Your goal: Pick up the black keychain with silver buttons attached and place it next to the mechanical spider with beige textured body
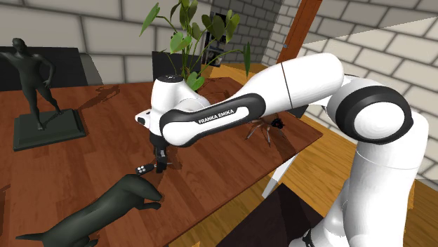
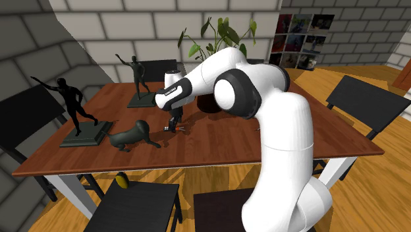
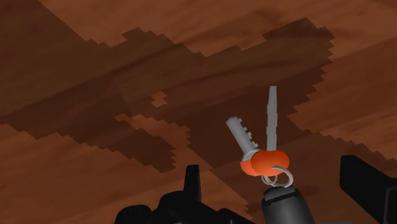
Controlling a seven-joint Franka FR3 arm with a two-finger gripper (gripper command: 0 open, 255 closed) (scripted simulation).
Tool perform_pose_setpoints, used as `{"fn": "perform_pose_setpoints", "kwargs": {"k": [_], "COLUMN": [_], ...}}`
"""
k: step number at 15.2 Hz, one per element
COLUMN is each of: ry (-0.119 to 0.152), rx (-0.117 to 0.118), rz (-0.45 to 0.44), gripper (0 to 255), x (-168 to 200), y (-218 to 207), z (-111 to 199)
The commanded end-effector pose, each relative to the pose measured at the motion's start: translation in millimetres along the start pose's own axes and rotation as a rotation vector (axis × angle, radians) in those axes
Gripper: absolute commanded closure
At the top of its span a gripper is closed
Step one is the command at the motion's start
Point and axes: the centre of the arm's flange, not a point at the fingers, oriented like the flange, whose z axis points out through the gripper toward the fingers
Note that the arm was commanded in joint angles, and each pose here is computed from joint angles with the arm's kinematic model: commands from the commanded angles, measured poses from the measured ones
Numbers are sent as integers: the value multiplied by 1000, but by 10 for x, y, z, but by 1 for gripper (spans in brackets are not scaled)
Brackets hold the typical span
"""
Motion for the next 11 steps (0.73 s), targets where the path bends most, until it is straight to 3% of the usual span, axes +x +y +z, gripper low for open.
{"fn": "perform_pose_setpoints", "kwargs": {"k": [1,3,4,11], "ry": [0,0,0,0], "rx": [0,0,0,0], "rz": [0,0,0,0], "gripper": [0,0,255,255], "x": [1,0,0,-1], "y": [1,1,1,4], "z": [2,1,1,3]}}
